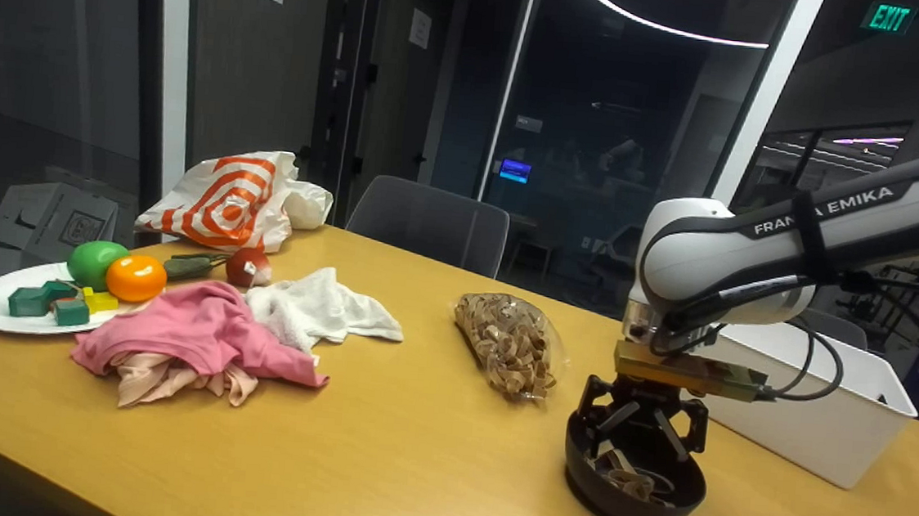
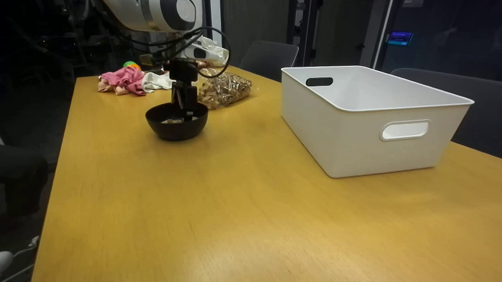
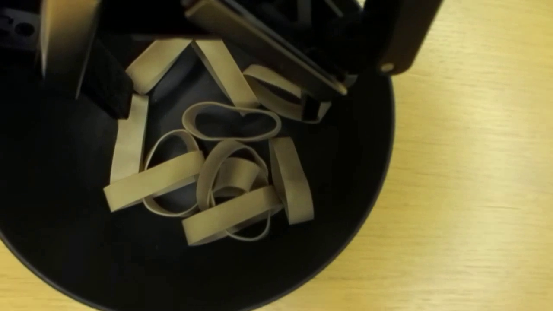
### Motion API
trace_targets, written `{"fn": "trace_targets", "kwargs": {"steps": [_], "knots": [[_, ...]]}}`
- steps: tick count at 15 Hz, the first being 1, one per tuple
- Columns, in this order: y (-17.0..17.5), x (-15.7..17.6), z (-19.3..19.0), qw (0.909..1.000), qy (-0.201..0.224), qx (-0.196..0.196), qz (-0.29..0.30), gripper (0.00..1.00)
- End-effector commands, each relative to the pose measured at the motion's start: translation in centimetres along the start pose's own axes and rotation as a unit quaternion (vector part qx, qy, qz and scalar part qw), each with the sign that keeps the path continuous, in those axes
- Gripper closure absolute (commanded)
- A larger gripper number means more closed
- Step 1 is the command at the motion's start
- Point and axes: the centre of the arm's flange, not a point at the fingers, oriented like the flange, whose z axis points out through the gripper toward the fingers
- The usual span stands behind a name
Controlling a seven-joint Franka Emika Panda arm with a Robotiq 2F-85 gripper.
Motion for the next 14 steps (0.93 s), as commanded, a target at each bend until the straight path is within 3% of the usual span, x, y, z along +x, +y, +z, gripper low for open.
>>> {"fn": "trace_targets", "kwargs": {"steps": [1, 5, 6, 7, 9, 14], "knots": [[0.4, -1.0, 1.1, 0.9995, 0.003, 0.032, 0.001, 0.0], [-0.2, -1.4, 2.5, 0.9982, 0.039, 0.046, -0.003, 0.0], [-0.2, -1.5, 2.6, 0.9978, 0.045, 0.049, -0.006, 0.05], [-0.3, -1.6, 2.7, 0.9975, 0.048, 0.052, -0.008, 0.25], [-0.4, -1.7, 2.5, 0.9966, 0.059, 0.058, -0.008, 0.29], [-0.6, -2.0, 1.4, 0.9953, 0.071, 0.064, -0.011, 0.67]]}}
